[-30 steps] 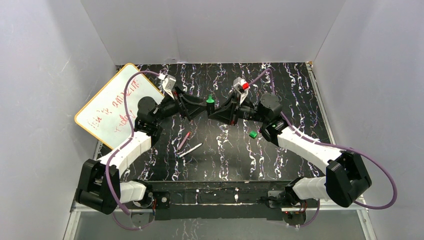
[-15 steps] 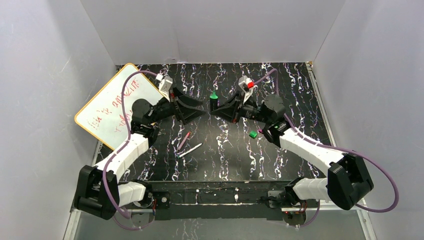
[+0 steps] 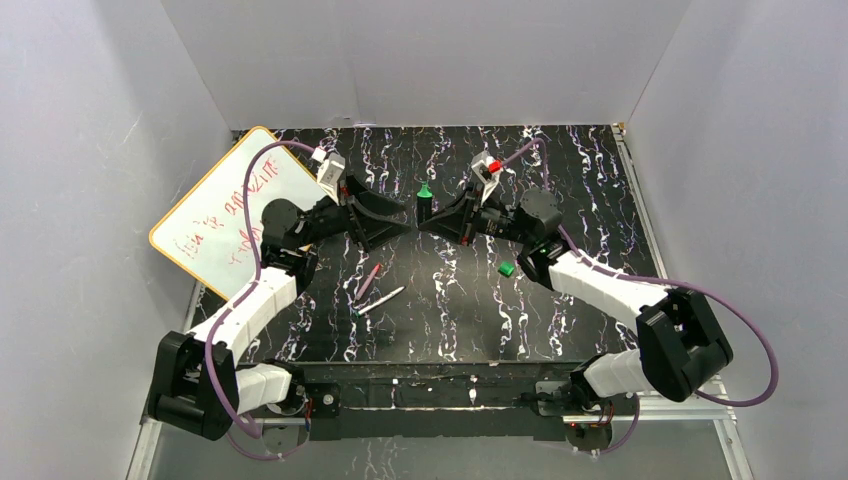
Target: Insert the pens into the pen caps
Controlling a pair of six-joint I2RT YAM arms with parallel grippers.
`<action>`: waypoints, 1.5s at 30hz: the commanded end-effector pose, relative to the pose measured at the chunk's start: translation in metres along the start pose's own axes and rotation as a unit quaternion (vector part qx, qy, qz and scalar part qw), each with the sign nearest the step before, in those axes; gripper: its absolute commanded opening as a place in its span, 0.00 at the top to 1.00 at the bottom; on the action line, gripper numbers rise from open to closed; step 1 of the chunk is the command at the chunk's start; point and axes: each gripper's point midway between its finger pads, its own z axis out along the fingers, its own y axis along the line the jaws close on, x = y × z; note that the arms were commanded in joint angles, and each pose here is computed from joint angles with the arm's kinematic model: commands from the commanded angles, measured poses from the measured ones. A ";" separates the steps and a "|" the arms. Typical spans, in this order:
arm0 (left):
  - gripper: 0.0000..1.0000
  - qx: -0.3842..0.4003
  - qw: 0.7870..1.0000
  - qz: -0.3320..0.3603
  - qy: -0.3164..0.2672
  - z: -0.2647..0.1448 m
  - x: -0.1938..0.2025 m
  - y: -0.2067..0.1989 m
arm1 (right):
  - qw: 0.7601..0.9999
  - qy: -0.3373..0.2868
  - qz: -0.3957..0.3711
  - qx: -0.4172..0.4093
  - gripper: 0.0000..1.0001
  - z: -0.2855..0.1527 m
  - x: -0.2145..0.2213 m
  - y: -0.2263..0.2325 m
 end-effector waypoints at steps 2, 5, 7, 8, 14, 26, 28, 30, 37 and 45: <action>0.28 -0.013 0.999 0.022 -0.019 0.000 -0.006 0.006 | 0.998 -0.026 -0.030 -0.048 0.99 0.009 -0.029 0.021; 0.27 -0.022 0.999 0.022 -0.025 0.000 -0.006 0.010 | 0.998 -0.026 -0.030 -0.052 0.99 0.012 -0.029 0.021; 0.28 -0.031 0.999 0.019 -0.028 0.000 -0.005 0.014 | 0.998 -0.025 -0.029 -0.059 0.99 0.014 -0.029 0.022; 0.29 -0.036 0.999 0.019 -0.029 -0.001 -0.004 0.016 | 0.997 -0.025 -0.028 -0.062 0.99 0.016 -0.029 0.022; 0.32 -0.053 0.998 0.022 -0.036 -0.001 -0.004 0.021 | 0.996 -0.023 -0.029 -0.077 0.99 0.026 -0.029 0.025; 0.38 -0.057 0.997 0.025 -0.037 -0.001 -0.003 0.023 | 0.994 -0.012 -0.011 -0.105 0.99 0.043 -0.016 0.027; 0.39 -0.057 0.997 0.025 -0.037 -0.001 -0.003 0.023 | 0.994 -0.010 -0.009 -0.110 0.99 0.046 -0.014 0.028; 0.40 -0.056 0.997 0.024 -0.036 -0.001 -0.002 0.023 | 0.994 -0.010 -0.007 -0.112 0.99 0.049 -0.013 0.028; 0.50 -0.056 0.998 0.022 -0.032 -0.001 0.000 0.023 | 0.993 -0.015 -0.010 -0.118 0.99 0.054 -0.015 0.031; 0.60 -0.058 0.998 0.022 -0.030 -0.001 0.001 0.024 | 0.993 -0.018 -0.010 -0.120 0.99 0.055 -0.017 0.032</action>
